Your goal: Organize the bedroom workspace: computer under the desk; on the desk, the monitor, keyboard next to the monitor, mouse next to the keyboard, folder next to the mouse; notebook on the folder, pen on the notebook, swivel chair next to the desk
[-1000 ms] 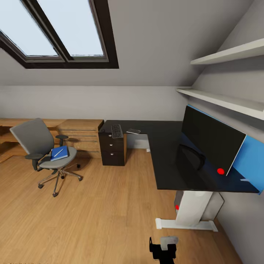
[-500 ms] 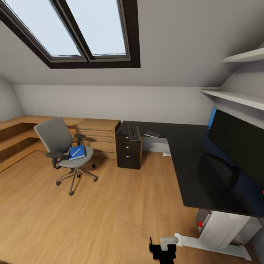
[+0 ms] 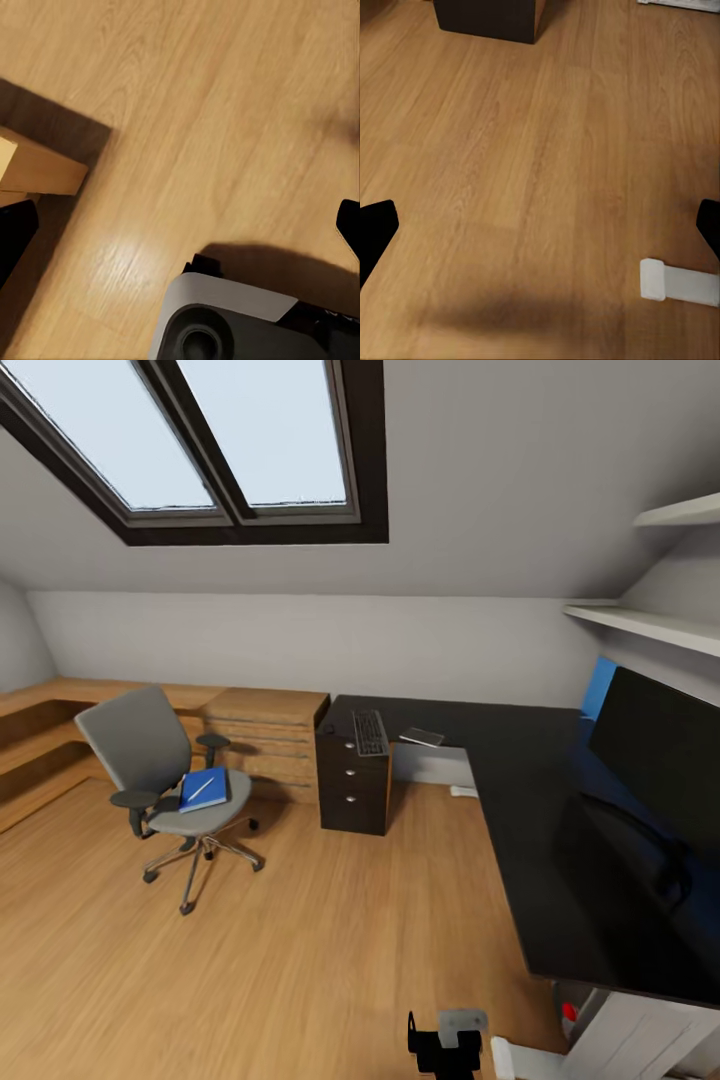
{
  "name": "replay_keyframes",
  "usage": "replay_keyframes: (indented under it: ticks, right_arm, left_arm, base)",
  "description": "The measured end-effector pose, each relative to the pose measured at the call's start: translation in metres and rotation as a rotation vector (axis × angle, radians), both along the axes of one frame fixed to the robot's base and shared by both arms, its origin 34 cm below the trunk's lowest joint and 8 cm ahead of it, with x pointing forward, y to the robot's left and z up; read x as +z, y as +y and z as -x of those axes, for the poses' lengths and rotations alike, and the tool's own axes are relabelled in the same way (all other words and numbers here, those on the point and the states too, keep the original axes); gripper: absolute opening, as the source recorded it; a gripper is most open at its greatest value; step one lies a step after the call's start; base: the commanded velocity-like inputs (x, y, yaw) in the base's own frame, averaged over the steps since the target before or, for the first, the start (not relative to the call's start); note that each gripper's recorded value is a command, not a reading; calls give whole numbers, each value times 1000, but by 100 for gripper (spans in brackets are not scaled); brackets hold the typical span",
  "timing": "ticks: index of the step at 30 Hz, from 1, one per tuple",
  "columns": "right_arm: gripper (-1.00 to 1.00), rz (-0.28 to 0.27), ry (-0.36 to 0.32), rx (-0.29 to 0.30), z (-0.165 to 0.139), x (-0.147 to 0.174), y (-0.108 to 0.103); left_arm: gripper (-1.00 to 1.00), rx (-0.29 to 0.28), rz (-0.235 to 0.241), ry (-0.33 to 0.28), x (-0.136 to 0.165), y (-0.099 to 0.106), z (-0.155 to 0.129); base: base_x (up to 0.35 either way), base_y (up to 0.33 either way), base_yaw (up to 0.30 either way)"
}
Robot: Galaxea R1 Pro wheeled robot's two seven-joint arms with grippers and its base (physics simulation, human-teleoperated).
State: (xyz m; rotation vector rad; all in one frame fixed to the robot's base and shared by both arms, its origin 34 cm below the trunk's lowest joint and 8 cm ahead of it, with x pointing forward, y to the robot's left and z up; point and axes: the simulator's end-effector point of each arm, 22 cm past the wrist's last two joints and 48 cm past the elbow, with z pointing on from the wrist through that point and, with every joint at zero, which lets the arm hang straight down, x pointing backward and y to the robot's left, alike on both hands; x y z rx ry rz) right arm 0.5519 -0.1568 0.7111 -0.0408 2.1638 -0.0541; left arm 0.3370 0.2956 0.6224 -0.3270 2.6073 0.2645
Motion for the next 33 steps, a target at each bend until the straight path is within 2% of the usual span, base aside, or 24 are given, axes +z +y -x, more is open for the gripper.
replay_keyframes:
  ticks: [18,33]
  right_arm:
    - [100,1,1,2,0,0,0]
    - [100,1,1,2,0,0,0]
  left_arm:
    - [100,0,1,0,0,-1,0]
    - [100,1,1,-2,0,-1,0]
  base:
    - [320,4,0]
    - [320,162,0]
